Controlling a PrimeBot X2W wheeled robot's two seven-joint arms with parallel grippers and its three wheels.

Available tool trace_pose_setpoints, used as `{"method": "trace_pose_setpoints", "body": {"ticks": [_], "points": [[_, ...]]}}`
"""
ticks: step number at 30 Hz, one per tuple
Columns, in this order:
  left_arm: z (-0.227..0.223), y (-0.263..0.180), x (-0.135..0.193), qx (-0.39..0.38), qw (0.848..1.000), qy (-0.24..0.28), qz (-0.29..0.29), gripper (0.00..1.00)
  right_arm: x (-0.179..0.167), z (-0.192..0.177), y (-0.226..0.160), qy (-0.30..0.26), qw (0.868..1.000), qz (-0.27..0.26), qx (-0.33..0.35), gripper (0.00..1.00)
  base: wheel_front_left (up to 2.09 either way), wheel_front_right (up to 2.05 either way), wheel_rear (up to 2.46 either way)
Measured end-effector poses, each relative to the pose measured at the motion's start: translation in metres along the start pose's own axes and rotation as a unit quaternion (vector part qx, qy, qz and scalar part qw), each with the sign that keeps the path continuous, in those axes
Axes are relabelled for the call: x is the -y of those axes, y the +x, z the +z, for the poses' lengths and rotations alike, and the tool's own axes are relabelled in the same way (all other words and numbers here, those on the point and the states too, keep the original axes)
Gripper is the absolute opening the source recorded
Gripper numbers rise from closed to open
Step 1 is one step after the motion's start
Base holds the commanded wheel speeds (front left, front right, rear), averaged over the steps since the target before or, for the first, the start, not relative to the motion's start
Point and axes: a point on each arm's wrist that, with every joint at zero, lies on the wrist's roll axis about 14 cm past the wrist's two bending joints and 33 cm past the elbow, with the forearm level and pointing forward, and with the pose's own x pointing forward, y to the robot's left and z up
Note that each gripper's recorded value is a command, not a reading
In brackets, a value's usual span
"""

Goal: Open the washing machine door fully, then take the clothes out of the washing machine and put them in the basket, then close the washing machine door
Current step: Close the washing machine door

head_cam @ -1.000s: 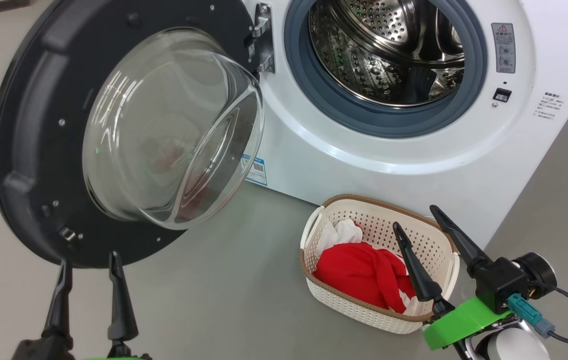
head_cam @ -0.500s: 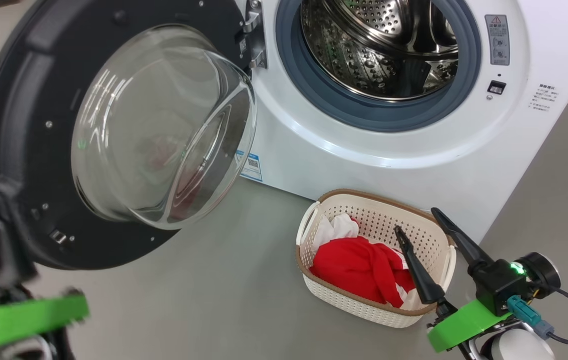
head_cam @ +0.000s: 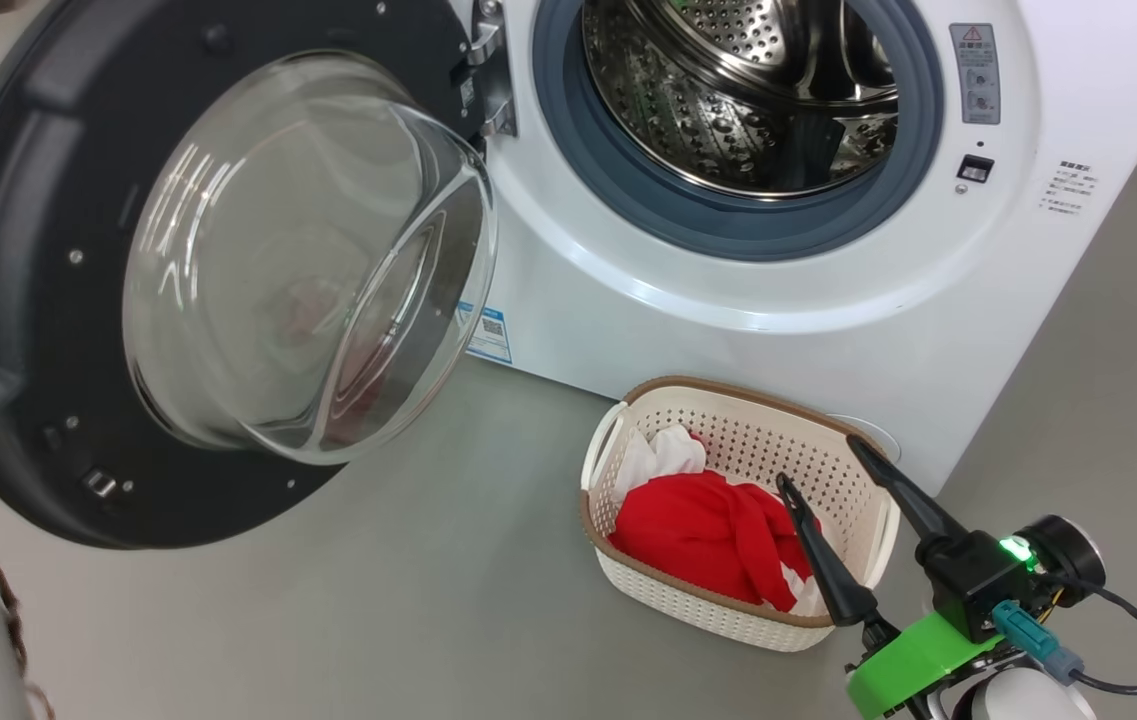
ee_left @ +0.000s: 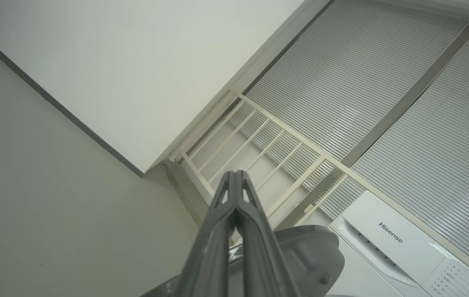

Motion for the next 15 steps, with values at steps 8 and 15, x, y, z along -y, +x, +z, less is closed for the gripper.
{"method": "trace_pose_setpoints", "body": {"ticks": [8, 15], "points": [[-0.038, 0.027, -0.002, -0.128, 0.98, -0.141, 0.059, 0.0, 0.003, -0.016, -0.008, 0.001, 1.0, -0.005, -0.026, 1.0, 0.0, 0.0, 0.0], [-0.066, 0.032, 0.0, -0.228, 0.954, -0.178, 0.074, 0.0, 0.005, -0.023, -0.007, 0.001, 0.999, -0.002, -0.036, 1.0, 0.0, 0.0, 0.0]]}}
